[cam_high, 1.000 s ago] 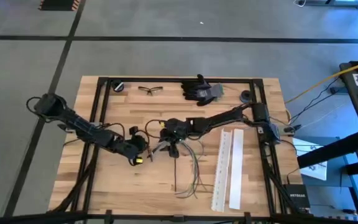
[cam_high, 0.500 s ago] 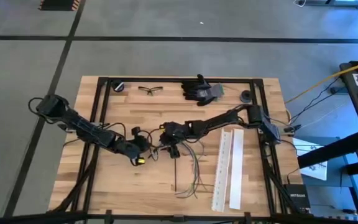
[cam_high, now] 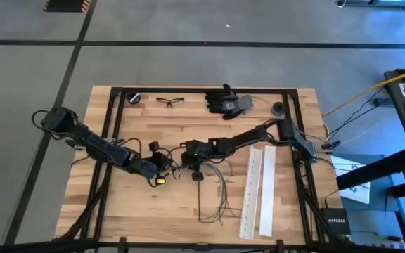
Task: Ziptie cables
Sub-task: Wrap the zip tie on the cables
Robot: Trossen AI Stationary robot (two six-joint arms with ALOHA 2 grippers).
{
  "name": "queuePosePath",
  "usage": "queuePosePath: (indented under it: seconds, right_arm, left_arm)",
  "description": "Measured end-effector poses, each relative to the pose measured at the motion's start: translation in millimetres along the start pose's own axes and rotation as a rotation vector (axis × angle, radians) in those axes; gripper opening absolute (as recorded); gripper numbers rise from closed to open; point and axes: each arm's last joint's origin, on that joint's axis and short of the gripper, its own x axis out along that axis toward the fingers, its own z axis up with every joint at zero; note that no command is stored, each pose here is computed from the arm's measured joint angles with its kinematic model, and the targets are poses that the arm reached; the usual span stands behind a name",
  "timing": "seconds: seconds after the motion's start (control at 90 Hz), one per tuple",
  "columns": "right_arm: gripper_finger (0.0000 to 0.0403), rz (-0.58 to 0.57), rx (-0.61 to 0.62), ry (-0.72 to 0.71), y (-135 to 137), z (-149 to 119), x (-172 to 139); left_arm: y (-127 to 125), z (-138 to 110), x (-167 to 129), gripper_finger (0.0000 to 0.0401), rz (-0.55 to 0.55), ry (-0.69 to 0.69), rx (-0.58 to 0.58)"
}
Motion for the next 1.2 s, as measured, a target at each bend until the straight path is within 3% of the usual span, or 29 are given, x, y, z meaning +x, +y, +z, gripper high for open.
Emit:
queuePosePath:
  seconds: [0.267, 0.367, 0.656, 0.878, 0.978, 1.2]
  right_arm:
    - [0.0003, 0.108, -0.006, -0.1, 4.0, 18.5, -1.5]
    - [0.0003, 0.094, -0.005, -0.105, 5.7, 21.6, -2.0]
    - [0.0006, 0.065, 0.155, -0.057, 5.1, 17.7, -1.8]
    - [0.0082, 0.107, 0.264, -0.043, -7.7, 17.5, -8.3]
    - [0.0126, 0.147, 0.284, -0.003, -13.0, 23.8, -26.7]
    - [0.0185, 0.084, 0.259, 0.058, -23.7, 39.8, -76.3]
  left_arm:
    - [6.6, 5.9, 4.8, 0.0, 0.049, -0.009, 0.051]
    - [10.5, 9.1, 7.4, 0.0, 0.085, -0.027, 0.084]
    - [10.4, 13.0, 7.8, 0.0, 0.093, -0.046, 0.393]
    - [4.7, 16.9, 4.3, 0.0, 0.082, -0.061, 0.554]
    - [3.0, 20.6, 3.2, 0.0, 0.085, -0.069, 0.618]
    - [2.2, 25.1, 2.8, 0.0, 0.093, -0.076, 0.731]
